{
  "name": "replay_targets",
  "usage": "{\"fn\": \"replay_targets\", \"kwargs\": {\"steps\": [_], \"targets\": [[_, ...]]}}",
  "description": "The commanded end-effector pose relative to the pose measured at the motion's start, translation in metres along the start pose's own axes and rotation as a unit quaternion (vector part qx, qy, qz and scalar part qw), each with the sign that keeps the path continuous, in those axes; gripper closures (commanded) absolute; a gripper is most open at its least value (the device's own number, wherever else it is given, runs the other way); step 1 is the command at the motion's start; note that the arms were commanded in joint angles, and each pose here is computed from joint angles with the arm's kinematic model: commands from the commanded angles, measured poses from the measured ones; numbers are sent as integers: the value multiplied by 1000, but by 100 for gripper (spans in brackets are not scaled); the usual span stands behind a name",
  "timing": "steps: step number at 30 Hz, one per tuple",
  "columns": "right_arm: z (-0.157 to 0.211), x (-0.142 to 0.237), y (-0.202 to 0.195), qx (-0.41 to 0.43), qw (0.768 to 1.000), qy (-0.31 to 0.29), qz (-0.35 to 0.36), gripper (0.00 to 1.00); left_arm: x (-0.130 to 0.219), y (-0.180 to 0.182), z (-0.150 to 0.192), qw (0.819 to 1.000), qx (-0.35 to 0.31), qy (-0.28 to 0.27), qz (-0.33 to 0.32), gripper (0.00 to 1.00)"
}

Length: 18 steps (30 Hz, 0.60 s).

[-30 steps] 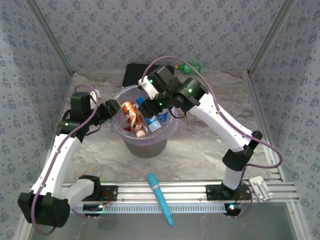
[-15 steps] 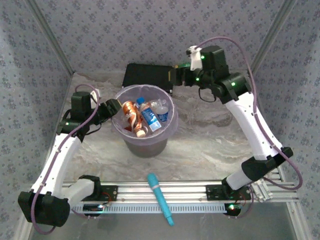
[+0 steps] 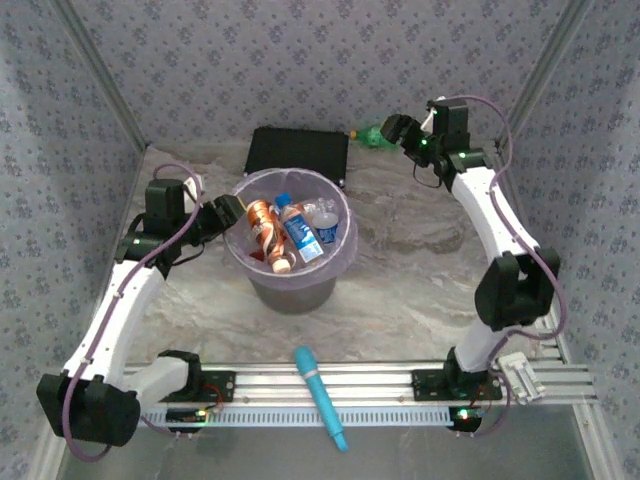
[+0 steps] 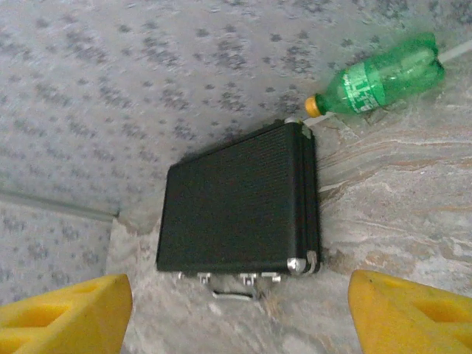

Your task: Put the plastic bottles in the bin

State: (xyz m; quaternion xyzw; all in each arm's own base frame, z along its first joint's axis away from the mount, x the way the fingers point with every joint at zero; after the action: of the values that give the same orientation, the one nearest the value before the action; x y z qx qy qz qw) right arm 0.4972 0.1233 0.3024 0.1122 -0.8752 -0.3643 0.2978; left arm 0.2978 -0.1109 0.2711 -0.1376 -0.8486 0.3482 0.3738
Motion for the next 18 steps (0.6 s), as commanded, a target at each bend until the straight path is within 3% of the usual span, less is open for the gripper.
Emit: {"fn": "replay_targets", "kwargs": {"steps": [1,11,18], "targets": [[-11,-35,-7,-72,997,-33,-23,21,4,-12,-2,1000,-5,5,11,39],[-7,-125,-75,-168,985,-28,18,19,5,-13,2,1000,2,10,17,39],[-10,-176,-107,-193,980,-29,39,12,4,-14,1,1000,4,10,16,39]]}}
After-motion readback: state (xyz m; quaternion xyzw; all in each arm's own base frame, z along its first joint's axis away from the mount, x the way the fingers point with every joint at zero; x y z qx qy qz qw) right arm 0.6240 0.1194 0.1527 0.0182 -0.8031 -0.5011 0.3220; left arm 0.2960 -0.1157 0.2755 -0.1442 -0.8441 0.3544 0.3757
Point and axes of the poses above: each hand's point on the last joint's axis, 136 mm out from that joint toward the fingers, its own x axis back along the fingers, its own y axis along the line the jaws close on, z = x × y, the point moved 2 cm from there along x, back along the fingers, and after that the axes turned 1 degree about -x, right-handed, at the moved point
